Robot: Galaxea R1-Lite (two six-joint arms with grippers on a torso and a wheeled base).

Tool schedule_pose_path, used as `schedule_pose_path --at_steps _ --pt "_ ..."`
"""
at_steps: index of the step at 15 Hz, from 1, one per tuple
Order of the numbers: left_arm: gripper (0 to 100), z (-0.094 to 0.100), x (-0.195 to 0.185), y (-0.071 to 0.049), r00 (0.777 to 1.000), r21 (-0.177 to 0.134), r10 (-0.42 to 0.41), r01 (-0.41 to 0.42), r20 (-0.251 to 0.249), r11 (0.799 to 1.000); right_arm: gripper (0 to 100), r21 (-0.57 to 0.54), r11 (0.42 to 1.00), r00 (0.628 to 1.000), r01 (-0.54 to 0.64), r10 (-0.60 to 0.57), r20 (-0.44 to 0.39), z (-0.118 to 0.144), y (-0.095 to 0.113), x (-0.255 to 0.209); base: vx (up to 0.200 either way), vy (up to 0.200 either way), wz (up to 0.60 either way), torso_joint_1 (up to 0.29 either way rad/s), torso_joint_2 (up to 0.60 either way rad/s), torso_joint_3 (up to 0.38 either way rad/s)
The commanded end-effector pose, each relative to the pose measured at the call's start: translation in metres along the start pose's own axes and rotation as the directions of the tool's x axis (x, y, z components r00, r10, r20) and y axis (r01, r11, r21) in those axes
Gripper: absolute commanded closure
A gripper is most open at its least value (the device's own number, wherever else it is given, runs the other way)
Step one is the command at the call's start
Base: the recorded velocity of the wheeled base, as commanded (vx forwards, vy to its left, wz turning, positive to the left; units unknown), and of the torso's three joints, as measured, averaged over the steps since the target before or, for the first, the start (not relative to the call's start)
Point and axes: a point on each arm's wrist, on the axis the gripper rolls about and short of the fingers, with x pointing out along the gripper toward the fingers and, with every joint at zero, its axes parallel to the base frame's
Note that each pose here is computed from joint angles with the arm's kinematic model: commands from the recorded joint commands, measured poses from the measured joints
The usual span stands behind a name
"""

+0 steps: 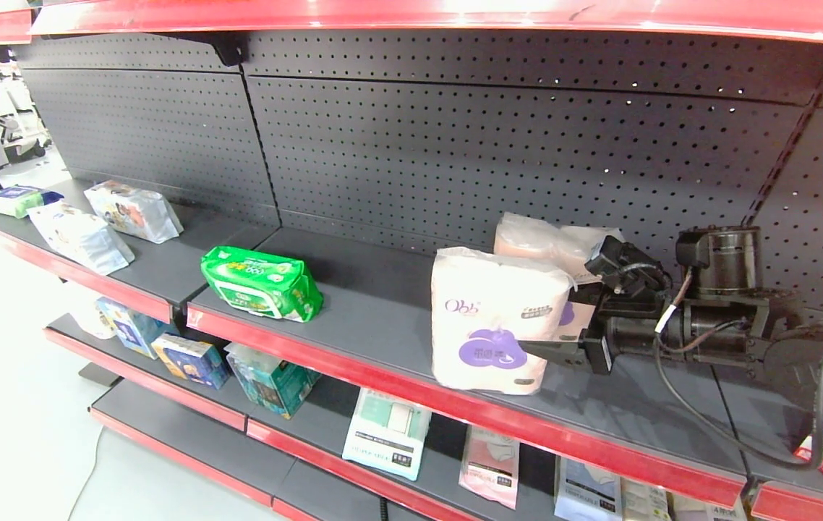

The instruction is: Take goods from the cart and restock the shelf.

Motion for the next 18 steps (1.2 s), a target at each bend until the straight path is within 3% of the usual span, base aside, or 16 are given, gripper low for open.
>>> schedule_pose_path --at_steps 1,18 --pt "0 0.0 0.0 0.0 1.0 0.0 0.001 -0.001 -0.001 1.0 0 -0.006 1.0 1.0 -0.008 0.008 0.003 0.001 0.001 0.003 0.0 0.0 0.0 0.0 0.0 0.0" --pt "0 0.0 0.0 0.0 1.0 0.0 0.001 -0.001 -0.001 1.0 0 0.013 1.0 1.0 -0.024 0.023 0.019 0.008 0.002 0.014 0.0 0.0 0.0 0.0 0.0 0.0"
